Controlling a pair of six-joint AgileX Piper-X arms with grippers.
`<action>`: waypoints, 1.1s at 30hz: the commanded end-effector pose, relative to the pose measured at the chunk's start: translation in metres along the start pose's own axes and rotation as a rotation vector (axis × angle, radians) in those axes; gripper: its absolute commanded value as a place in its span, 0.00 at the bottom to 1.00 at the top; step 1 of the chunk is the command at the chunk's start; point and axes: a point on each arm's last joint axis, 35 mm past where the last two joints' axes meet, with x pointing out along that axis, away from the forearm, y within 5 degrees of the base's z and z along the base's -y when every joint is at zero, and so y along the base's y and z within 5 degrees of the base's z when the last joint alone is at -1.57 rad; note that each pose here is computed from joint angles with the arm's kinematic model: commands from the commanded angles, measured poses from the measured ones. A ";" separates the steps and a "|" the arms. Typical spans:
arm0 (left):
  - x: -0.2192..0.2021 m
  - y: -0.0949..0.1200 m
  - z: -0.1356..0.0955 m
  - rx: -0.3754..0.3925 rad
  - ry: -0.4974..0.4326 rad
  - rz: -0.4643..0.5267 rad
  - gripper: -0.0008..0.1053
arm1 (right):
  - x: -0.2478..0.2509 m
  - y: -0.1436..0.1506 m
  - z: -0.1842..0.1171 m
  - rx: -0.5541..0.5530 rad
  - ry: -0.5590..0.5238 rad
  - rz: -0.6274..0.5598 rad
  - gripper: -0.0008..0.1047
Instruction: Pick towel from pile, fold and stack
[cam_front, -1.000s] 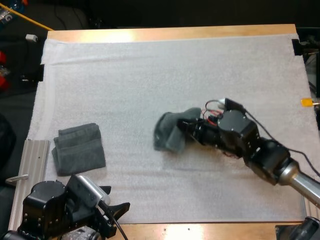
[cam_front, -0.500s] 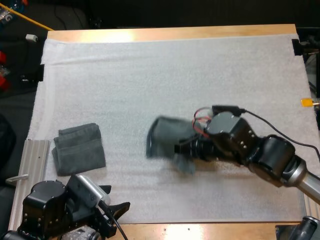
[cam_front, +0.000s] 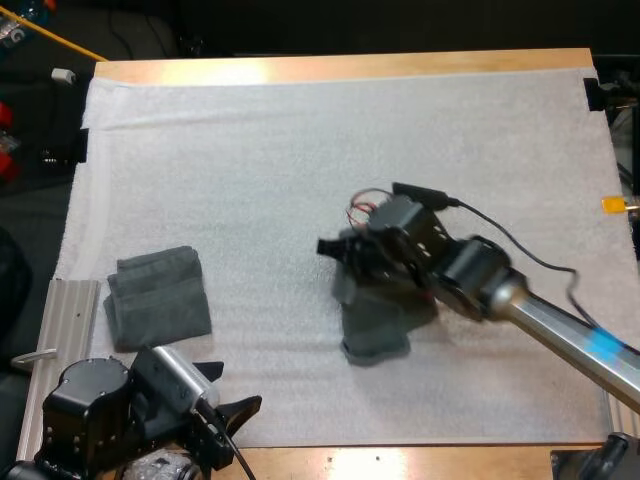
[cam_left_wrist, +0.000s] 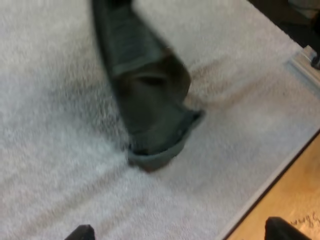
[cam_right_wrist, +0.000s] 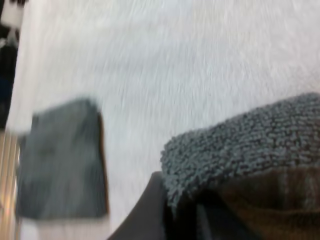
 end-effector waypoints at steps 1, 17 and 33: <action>-0.002 -0.002 0.003 0.020 -0.021 -0.021 0.62 | 0.007 0.006 0.013 0.034 -0.048 0.070 0.01; -0.002 -0.002 0.004 0.027 -0.035 -0.023 0.62 | 0.040 0.053 0.070 -0.141 -0.186 0.256 0.86; -0.002 0.001 0.004 0.034 -0.045 0.067 0.62 | 0.029 0.031 0.036 -0.215 0.153 0.065 0.66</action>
